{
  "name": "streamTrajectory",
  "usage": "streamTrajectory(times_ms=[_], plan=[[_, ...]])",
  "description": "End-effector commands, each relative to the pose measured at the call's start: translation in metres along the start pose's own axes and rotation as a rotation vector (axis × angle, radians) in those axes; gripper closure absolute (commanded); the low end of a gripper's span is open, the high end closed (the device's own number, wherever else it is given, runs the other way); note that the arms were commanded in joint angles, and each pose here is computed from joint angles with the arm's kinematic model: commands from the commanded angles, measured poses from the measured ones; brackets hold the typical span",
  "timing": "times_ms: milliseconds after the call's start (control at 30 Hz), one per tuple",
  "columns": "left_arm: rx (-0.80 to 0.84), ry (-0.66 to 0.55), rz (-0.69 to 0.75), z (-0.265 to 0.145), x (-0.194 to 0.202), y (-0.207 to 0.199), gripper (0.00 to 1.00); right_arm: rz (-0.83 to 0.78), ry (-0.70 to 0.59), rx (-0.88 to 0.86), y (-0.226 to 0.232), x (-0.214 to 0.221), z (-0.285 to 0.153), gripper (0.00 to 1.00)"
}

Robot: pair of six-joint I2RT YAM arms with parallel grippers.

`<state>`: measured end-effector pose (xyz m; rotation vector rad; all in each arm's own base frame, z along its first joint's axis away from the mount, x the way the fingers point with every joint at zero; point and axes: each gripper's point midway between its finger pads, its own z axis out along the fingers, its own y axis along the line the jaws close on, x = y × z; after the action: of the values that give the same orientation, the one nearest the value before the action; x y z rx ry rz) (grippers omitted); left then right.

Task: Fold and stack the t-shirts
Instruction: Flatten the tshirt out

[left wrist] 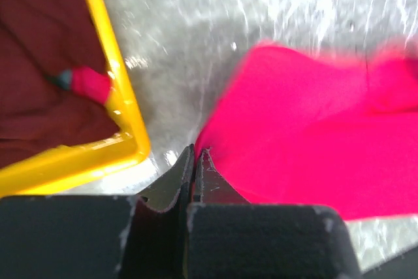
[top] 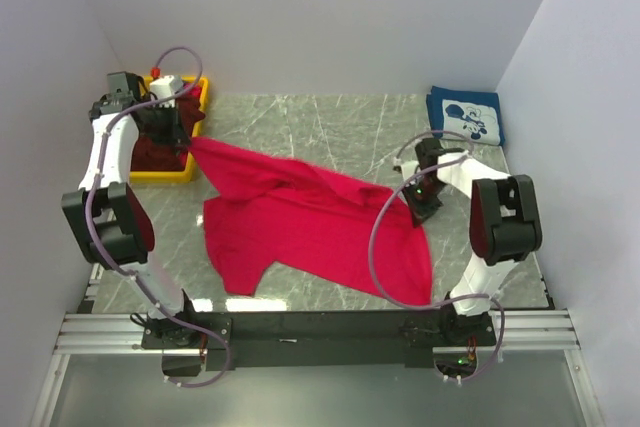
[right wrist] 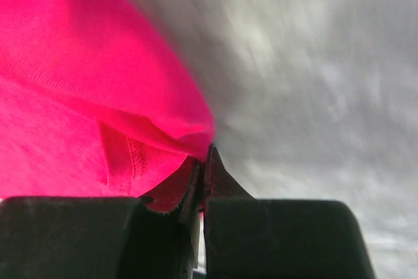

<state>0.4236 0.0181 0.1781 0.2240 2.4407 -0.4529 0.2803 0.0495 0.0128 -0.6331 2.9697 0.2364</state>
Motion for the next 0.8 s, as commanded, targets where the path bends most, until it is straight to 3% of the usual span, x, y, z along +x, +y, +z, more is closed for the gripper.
streamTrajectory(times_ms=[0,100,200,233,433,533,767], plan=[[-0.06,-0.135,0.007,-0.013,-0.029,-0.001,1.0,-0.132,0.156,0.071,-0.025,0.055,-0.015,1.0],[-0.013,-0.099,-0.005,-0.004,-0.02,-0.006,1.0,-0.153,0.195,0.046,-0.026,0.073,-0.019,0.96],[0.043,-0.05,0.011,0.002,-0.01,-0.018,1.0,-0.12,0.121,0.0,-0.022,0.06,-0.032,0.67],[0.048,-0.043,0.025,0.003,-0.009,-0.02,1.0,-0.114,0.074,-0.007,-0.021,0.046,-0.042,0.65],[0.062,0.001,0.089,0.014,0.002,-0.043,1.0,-0.092,-0.175,-0.172,0.02,-0.011,-0.091,0.65],[0.06,0.011,0.092,0.018,0.004,-0.047,1.0,-0.135,-0.229,-0.245,0.055,-0.024,-0.104,0.72],[0.059,0.036,0.069,0.027,0.007,-0.046,1.0,-0.325,-0.282,-0.096,0.129,-0.042,-0.088,0.7]])
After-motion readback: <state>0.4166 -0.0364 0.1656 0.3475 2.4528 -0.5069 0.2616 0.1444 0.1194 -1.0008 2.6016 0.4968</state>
